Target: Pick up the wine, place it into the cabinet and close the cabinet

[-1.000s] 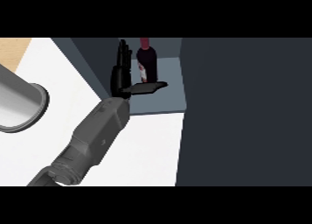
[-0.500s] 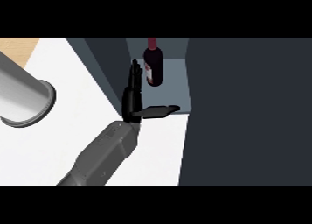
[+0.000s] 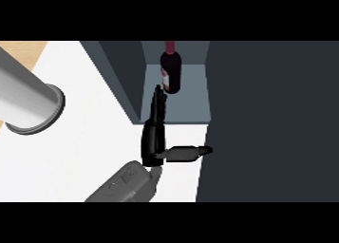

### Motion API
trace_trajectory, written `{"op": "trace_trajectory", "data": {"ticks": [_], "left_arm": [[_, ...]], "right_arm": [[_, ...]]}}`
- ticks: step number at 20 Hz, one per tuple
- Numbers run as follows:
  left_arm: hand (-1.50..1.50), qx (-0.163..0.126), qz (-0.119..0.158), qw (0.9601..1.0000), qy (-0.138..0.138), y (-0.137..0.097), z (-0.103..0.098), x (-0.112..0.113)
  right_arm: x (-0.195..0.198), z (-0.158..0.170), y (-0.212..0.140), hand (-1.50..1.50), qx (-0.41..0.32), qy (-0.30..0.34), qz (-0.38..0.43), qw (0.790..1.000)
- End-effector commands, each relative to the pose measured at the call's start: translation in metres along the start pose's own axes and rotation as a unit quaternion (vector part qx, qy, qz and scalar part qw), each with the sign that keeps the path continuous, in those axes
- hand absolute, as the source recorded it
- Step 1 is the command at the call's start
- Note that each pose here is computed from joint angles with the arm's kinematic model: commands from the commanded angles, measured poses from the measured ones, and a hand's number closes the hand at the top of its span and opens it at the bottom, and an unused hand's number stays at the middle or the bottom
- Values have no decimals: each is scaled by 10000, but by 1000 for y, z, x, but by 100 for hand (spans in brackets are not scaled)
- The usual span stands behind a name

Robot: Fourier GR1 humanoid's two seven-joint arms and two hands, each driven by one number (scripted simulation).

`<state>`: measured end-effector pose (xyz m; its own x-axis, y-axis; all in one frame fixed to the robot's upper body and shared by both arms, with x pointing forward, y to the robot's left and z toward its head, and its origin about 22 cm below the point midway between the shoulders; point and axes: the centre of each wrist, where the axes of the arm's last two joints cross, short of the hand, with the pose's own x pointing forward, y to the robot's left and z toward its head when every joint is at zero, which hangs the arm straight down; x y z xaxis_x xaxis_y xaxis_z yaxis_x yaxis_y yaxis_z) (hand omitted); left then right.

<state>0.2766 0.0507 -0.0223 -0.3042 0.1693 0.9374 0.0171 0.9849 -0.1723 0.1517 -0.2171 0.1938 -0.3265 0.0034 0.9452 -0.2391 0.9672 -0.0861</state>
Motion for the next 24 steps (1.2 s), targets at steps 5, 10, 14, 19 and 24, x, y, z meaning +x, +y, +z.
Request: {"op": "trace_trajectory", "data": {"ticks": [5,10,14,19,24], "left_arm": [[-150,213,334,9991,-140,-7,45,42],[-150,214,96,9997,-90,23,66,63],[-150,352,380,9984,-236,19,85,80],[-150,-83,400,9990,-175,49,96,99],[-150,-330,443,9983,-170,64,116,117]], "right_arm": [[18,18,12,-150,48,-189,-200,9996],[13,7,-3,-150,61,-180,-98,9998],[14,13,7,-150,143,-184,-215,9995],[20,16,12,-150,553,96,-374,9977],[6,-6,7,150,876,209,-177,9958]]}}
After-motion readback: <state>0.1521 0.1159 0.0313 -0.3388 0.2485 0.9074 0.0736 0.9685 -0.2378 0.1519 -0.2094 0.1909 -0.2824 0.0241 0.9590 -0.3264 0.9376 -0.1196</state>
